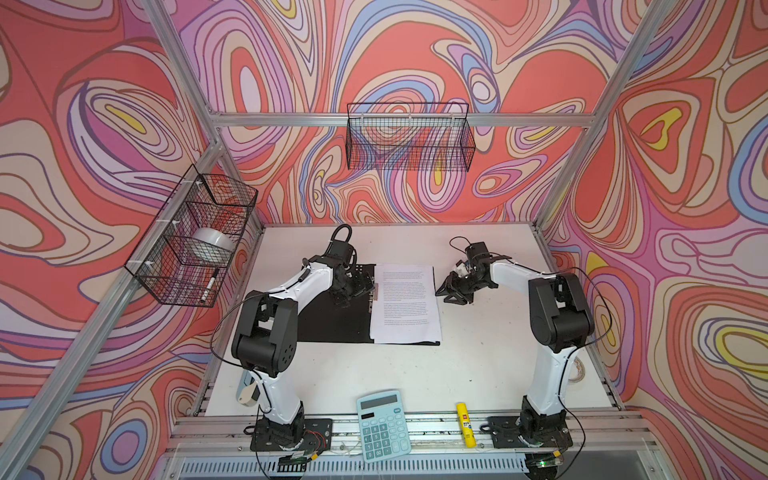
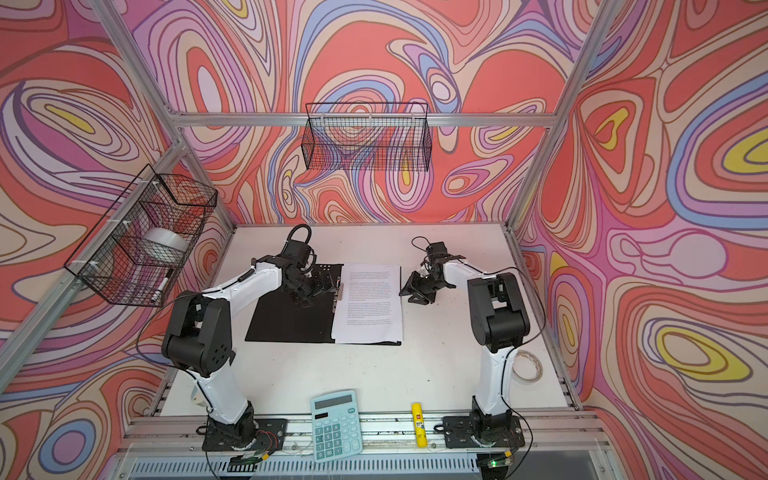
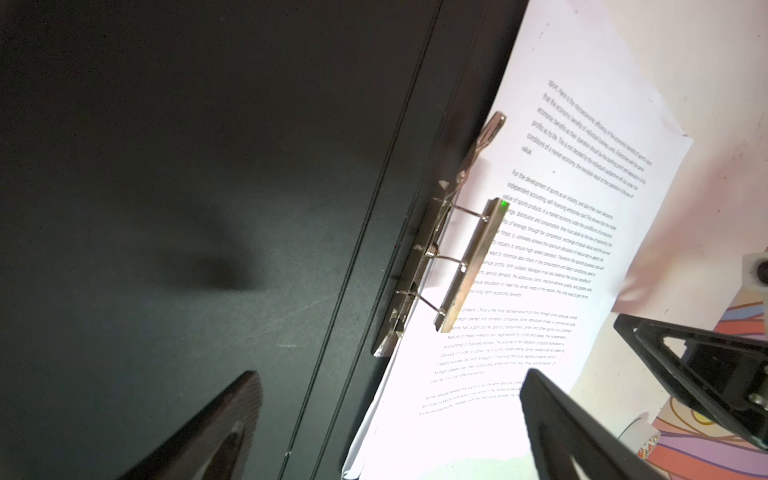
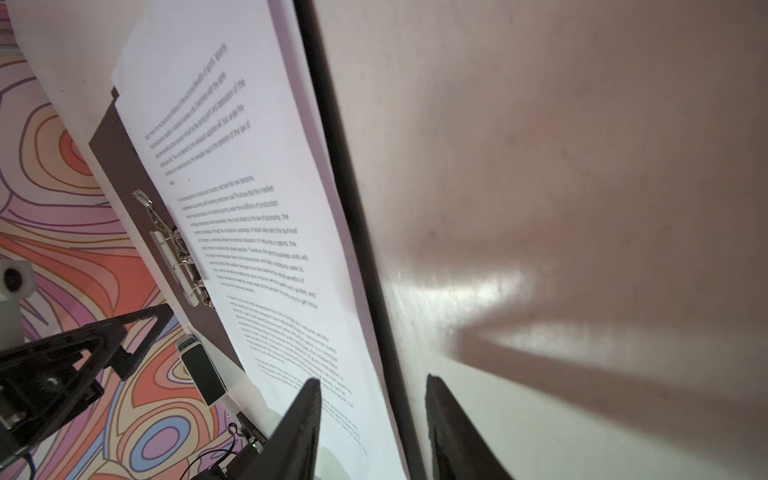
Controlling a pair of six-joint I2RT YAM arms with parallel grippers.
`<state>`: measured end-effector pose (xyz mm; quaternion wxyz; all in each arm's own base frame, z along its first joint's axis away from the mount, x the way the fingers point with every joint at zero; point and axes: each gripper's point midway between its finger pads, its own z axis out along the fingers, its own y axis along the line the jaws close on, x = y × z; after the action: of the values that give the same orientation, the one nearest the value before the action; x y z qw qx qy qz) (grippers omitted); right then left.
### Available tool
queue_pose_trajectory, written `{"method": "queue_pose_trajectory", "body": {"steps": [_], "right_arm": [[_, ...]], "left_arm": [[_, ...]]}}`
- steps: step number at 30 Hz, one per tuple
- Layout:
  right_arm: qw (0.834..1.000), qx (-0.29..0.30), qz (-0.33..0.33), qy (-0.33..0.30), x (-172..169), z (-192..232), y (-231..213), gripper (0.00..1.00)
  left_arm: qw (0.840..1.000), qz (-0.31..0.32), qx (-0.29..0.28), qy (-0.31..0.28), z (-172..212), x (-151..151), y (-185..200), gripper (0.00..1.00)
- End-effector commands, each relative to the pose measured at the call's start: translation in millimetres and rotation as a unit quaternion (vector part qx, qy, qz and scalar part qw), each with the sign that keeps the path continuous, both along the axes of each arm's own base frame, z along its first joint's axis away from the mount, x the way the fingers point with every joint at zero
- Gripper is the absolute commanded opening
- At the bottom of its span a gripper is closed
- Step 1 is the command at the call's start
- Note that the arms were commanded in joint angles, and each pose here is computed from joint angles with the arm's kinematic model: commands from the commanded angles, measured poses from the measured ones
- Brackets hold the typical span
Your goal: Put the files into the folder
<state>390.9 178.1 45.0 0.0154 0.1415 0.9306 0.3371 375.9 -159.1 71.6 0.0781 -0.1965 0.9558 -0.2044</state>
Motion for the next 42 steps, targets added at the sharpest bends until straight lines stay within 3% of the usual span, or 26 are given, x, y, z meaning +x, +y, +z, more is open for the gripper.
{"method": "queue_pose_trajectory", "body": {"steps": [1, 9, 17, 24, 29, 33, 42], "right_arm": [[1.0, 0.019, 0.002, -0.013, -4, 9, 10, 0.43], [1.0, 0.024, 0.013, -0.003, -18, 0, 21, 0.4], [1.0, 0.022, 0.019, -0.001, -24, 1, 25, 0.27], [0.999, 0.025, 0.027, 0.003, -27, 1, 32, 0.24], [0.999, 0.021, 0.028, 0.005, -27, 0, 33, 0.25], [1.0, 0.011, 0.027, 0.002, -28, 3, 30, 0.32], [0.997, -0.063, 0.016, -0.041, -19, 38, 8, 0.41]], "left_arm": [[1.0, 0.015, -0.012, 0.021, -6, -6, 0, 0.97], [0.999, 0.016, -0.025, 0.027, -10, -9, -4, 0.96], [0.999, 0.021, -0.028, 0.031, -12, -11, -4, 0.95], [0.999, 0.023, -0.035, 0.034, -12, -11, -6, 0.94], [0.998, 0.024, -0.035, 0.036, -14, -12, -6, 0.94], [0.998, 0.023, -0.037, 0.036, -14, -12, -7, 0.94], [0.999, 0.005, -0.028, 0.046, -24, -20, -9, 0.92]]}}
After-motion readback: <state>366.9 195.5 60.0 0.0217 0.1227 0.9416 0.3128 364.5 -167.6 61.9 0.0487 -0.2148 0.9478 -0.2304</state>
